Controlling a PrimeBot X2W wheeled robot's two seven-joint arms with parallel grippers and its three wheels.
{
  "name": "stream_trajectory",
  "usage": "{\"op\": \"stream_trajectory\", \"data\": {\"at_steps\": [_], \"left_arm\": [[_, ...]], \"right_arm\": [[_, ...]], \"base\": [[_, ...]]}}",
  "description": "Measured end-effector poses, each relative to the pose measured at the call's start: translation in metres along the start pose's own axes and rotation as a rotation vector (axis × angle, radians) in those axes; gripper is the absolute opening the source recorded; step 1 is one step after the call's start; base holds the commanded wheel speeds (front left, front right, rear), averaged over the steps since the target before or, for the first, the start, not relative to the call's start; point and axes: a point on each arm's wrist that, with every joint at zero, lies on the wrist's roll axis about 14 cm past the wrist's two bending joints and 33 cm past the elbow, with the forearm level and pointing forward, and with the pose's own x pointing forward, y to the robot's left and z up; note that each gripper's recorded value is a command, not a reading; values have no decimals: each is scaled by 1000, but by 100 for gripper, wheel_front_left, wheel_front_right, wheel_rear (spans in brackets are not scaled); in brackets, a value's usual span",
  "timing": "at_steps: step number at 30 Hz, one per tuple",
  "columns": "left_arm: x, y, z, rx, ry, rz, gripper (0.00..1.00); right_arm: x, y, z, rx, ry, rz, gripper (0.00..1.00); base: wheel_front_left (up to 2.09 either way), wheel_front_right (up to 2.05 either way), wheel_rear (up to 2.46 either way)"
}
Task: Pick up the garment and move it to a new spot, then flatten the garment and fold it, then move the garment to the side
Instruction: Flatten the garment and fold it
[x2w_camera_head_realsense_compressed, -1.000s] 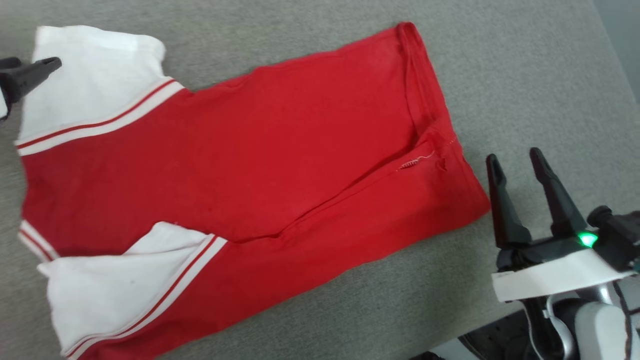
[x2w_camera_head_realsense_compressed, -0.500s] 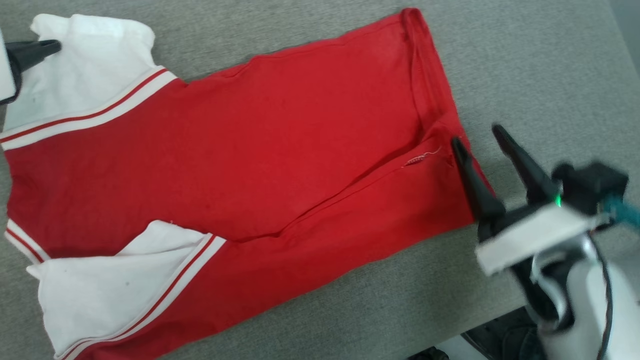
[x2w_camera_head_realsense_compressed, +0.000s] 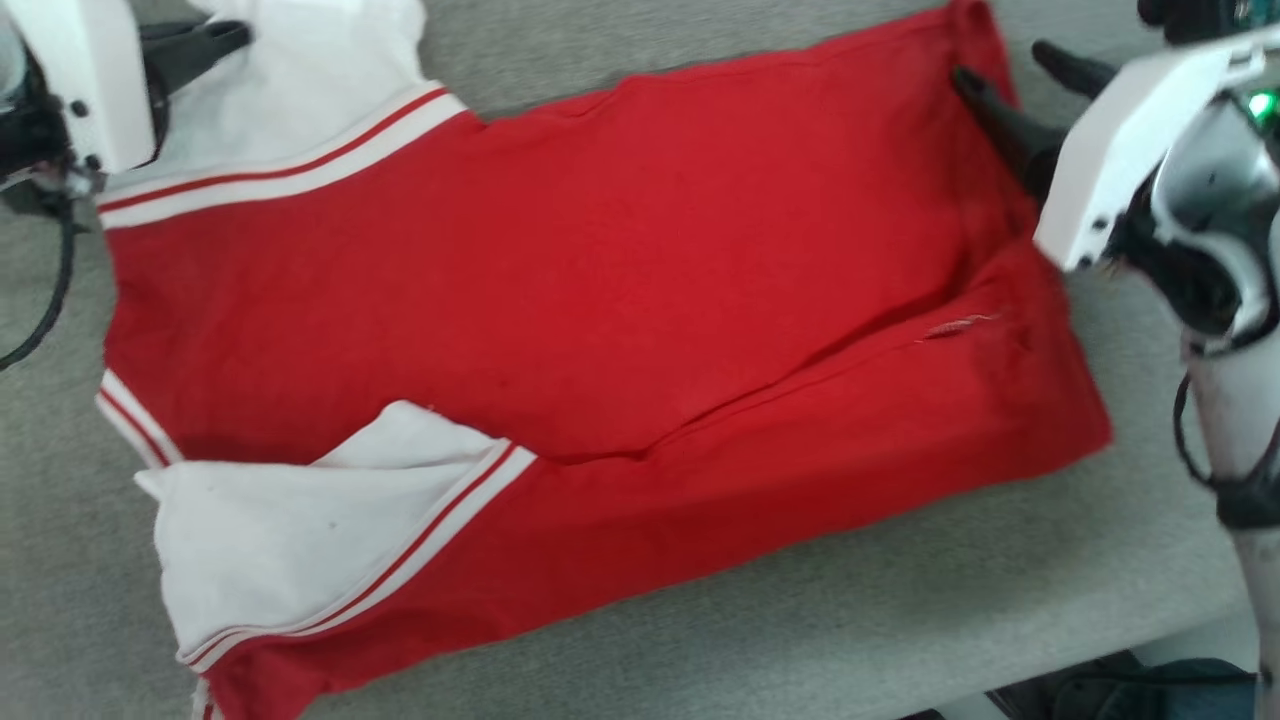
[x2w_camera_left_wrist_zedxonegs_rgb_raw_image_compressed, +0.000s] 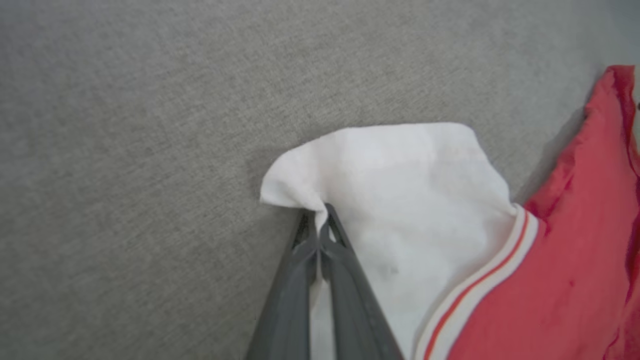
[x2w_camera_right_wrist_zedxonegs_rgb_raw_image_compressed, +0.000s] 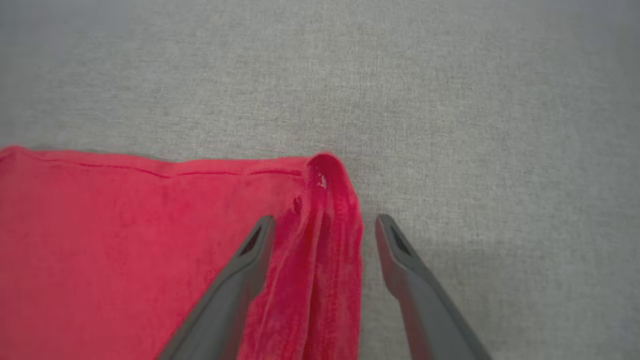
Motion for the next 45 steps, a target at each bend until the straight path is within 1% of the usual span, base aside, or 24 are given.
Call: {"op": "stream_trajectory", "data": {"at_steps": [4,7,8,9,11,15,21,26,30,34,37,38,40,45], "left_arm": [[-1,1,-3,6,-7,-7,0],[-2,1,-5,9,-12,-11,0],[-2,1,-5,9,-12,-11,0],[-2,1,-5,6,-17,-11,0],[-3,-1,-4,1,-31,-19,0],[-9,-19,1,-47,-72,-74,0],[-44,-58,26,-6,-200,-152,0],[-84,-87,20,28,-287,-191,0],[-118,-113,-1,38,-351,-225,0],[-151,-123,-27,20,-428,-215,0],[-168,-127,-53,-23,-460,-204,0],[-177,-126,-72,-55,-476,-185,0],[-184,-126,-90,-93,-488,-169,0],[-180,-128,-132,-203,-487,-153,0]], "right_arm": [[22,5,-13,4,112,15,100],[31,8,-10,-2,135,26,100],[31,8,-10,-2,135,26,82],[32,9,-10,-3,136,28,46],[34,10,-8,0,131,30,0],[31,9,0,-6,99,25,0],[12,14,14,-44,35,41,0],[-14,19,10,-68,16,63,0],[-39,22,0,-78,15,77,0],[-64,25,-12,-80,18,92,0],[-80,25,-19,-74,9,93,0],[-88,26,-25,-70,9,96,0],[-95,27,-32,-54,15,101,0],[-100,23,-52,11,40,87,0]], "base": [[0,0,0],[0,0,0],[0,0,0],[0,0,0],[0,0,0],[0,0,0],[0,0,0],[0,0,0],[0,0,0],[0,0,0],[0,0,0],[0,0,0],[0,0,0],[0,0,0]]}}
